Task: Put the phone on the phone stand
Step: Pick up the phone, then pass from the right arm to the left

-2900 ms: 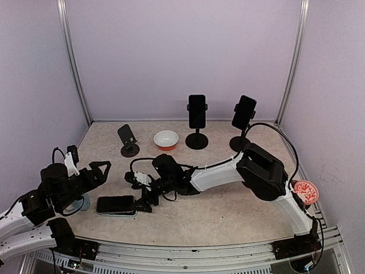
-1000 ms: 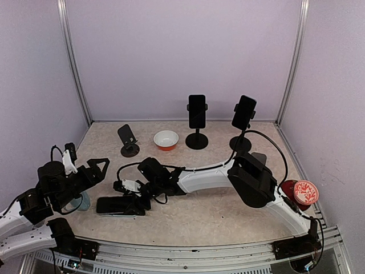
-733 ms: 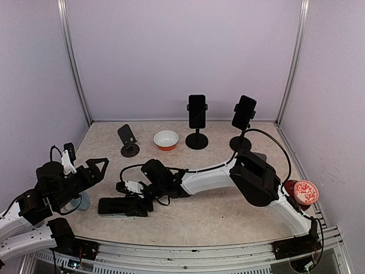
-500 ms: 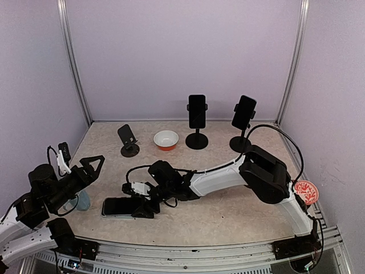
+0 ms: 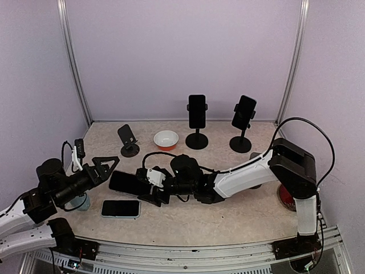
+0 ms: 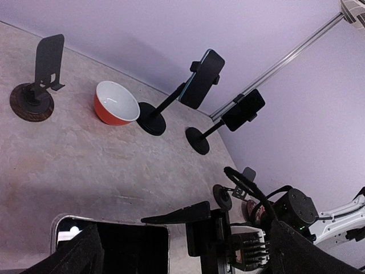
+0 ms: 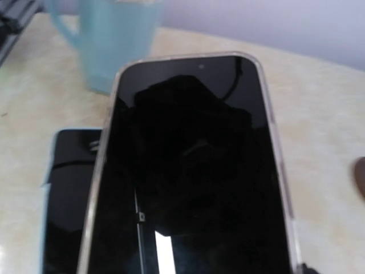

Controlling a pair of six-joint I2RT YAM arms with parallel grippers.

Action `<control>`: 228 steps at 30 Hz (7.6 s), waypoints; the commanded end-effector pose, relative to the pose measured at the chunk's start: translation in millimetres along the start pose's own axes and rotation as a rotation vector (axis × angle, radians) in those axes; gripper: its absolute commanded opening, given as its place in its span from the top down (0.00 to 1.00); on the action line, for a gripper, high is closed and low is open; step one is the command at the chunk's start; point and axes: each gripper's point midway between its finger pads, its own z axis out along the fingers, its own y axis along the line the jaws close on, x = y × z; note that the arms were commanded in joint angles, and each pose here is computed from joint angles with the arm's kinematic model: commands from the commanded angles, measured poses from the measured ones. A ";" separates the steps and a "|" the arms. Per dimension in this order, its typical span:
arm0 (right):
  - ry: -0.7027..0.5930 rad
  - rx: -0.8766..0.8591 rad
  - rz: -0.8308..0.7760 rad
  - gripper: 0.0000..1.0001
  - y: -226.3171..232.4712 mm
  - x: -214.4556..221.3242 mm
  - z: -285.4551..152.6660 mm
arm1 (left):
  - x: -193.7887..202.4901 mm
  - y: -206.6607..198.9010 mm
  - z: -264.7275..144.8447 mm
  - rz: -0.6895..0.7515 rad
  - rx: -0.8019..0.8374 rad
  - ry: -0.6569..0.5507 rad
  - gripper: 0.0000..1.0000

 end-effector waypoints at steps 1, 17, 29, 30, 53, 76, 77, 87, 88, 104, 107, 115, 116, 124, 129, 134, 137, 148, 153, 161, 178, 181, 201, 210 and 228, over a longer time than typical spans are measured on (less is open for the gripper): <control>-0.159 0.214 -0.057 0.88 -35.2 -58.3 -24.0 | -3.3 -30.7 4.4 -0.043 0.133 0.016 0.01; -0.108 0.459 -0.169 0.89 -54.9 -58.9 -45.3 | -4.1 -42.3 12.2 -0.326 0.209 0.014 0.01; -0.142 0.464 -0.069 0.91 -55.7 -64.6 -46.9 | -6.2 -47.0 12.0 -0.283 0.245 -0.017 0.01; -0.153 0.448 -0.051 0.92 -54.5 -66.5 -47.0 | -9.3 -49.9 10.3 -0.259 0.259 -0.031 0.01; -0.112 0.600 0.014 0.91 -89.3 -64.5 -55.1 | -19.1 -29.3 27.2 0.143 -0.109 -0.039 0.01; -0.145 0.719 -0.127 0.90 -74.8 -83.1 -59.1 | 8.0 -37.0 54.2 -0.006 -0.036 0.019 0.01; -0.146 0.724 -0.127 0.90 -75.9 -83.9 -60.3 | 8.2 -37.6 54.1 -0.007 -0.033 0.021 0.01; -0.140 0.731 -0.116 0.90 -76.8 -83.6 -62.9 | 6.0 -36.6 46.3 -0.033 -0.019 0.009 0.01; -0.144 0.728 -0.113 0.90 -76.5 -84.5 -63.1 | 6.4 -37.1 46.3 -0.034 -0.016 0.011 0.01; -0.065 0.728 -0.091 0.87 -74.6 -55.0 -56.2 | 8.9 -39.0 42.3 -0.041 0.033 0.004 0.09; -0.088 0.715 -0.067 0.87 -77.0 -62.6 -57.8 | 6.2 -39.2 40.5 -0.036 0.037 -0.005 0.10; -0.093 0.694 -0.031 0.87 -79.3 -60.0 -54.0 | 9.1 -25.7 38.7 -0.043 0.010 -0.005 0.11; -0.096 0.692 -0.028 0.87 -79.1 -60.6 -53.7 | 8.7 -25.7 38.4 -0.045 0.011 -0.006 0.11; -0.125 0.700 -0.039 0.90 -81.8 -71.7 -55.5 | 0.2 -29.4 38.8 -0.046 0.006 -0.019 0.04; -0.126 0.723 -0.075 0.93 -83.6 -74.5 -57.2 | -3.1 -32.5 42.4 -0.061 -0.016 -0.010 0.01; -0.138 0.738 -0.112 0.94 -80.1 -82.3 -60.2 | -1.7 -28.3 49.6 -0.070 -0.058 0.003 0.01; -0.143 0.761 -0.156 0.94 -74.8 -86.8 -62.4 | -2.9 -22.7 52.9 -0.079 -0.079 -0.001 0.01; -0.138 0.833 -0.287 0.95 -61.1 -93.2 -67.4 | -9.6 -18.6 54.9 -0.145 -0.063 -0.020 0.01; -0.135 0.824 -0.294 0.95 -56.4 -91.1 -62.5 | -18.0 -31.7 50.4 -0.165 0.015 -0.055 0.01; -0.127 0.818 -0.300 0.95 -54.5 -92.0 -60.1 | -11.9 -31.6 56.7 -0.160 -0.005 -0.018 0.01; -0.115 0.859 -0.468 0.95 -33.4 -95.7 -58.8 | -19.4 -27.5 57.7 -0.198 -0.019 -0.045 0.01; -0.119 0.870 -0.480 0.95 -33.1 -96.7 -60.1 | -21.1 -28.0 58.1 -0.191 -0.022 -0.049 0.01; -0.115 0.902 -0.570 0.96 -22.0 -95.6 -58.7 | -16.8 -20.8 65.1 -0.196 -0.022 -0.026 0.04; -0.098 0.951 -0.588 0.95 -25.2 -93.7 -60.2 | -13.1 -19.8 65.6 -0.210 -0.009 -0.017 0.10; -0.033 1.055 -0.703 0.95 -31.1 -91.1 -60.7 | -2.7 -29.5 70.6 -0.224 0.051 0.039 0.02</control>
